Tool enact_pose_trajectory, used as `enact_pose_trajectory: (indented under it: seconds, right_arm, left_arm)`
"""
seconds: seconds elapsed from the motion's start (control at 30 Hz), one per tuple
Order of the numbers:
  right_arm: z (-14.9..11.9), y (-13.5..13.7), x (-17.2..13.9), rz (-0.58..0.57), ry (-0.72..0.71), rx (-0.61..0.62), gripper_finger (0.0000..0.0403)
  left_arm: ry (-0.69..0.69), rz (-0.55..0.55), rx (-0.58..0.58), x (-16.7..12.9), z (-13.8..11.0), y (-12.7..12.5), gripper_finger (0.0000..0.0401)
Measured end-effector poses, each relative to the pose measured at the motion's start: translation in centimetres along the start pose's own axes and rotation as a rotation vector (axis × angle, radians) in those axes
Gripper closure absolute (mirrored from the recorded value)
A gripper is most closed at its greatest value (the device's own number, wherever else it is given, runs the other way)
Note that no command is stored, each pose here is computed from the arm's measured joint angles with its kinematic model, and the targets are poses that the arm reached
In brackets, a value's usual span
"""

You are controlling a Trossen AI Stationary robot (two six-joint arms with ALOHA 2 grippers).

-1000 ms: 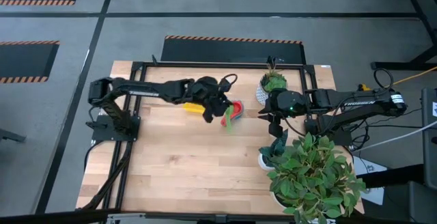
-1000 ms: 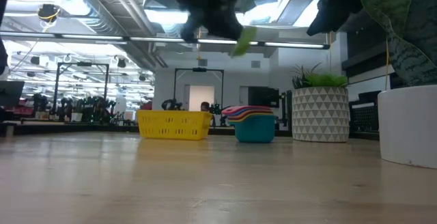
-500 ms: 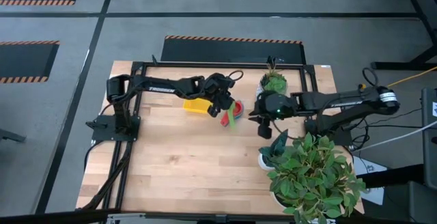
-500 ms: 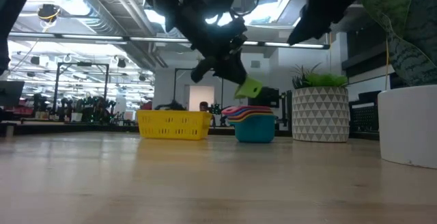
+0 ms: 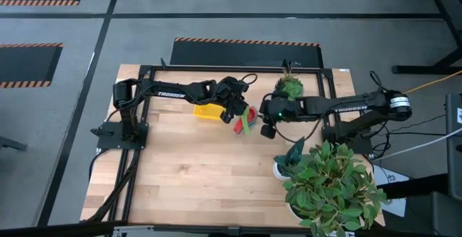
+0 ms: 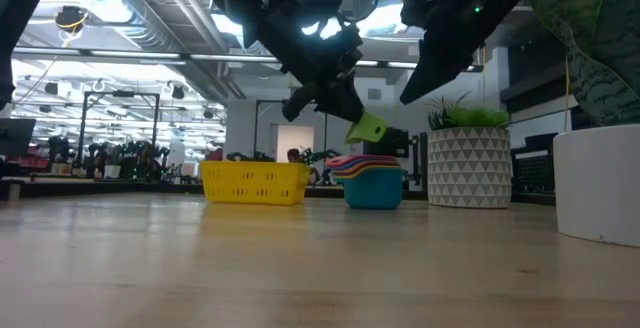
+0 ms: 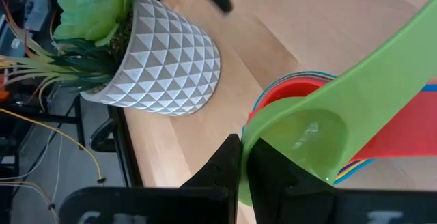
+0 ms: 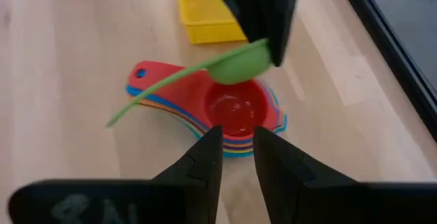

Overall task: Nest measuring cups in basket
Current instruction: Stack the green measuring cup into the red measuring cup

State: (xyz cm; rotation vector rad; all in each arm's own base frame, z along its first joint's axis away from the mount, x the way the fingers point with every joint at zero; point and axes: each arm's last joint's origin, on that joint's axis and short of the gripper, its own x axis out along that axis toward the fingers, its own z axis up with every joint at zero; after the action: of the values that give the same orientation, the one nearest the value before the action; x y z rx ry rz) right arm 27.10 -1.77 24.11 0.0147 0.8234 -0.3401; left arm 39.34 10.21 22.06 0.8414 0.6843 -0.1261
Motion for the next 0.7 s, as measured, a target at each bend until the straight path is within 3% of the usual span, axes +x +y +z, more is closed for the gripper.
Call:
enact_pose_trajectory:
  seconds: [0.7]
  right_arm:
    - [-0.4, -0.7, 2.4, -0.035, 0.066, 0.021, 0.0315]
  left_arm:
    - [0.001, 0.004, -0.016, 0.0, 0.0, 0.0, 0.0346]
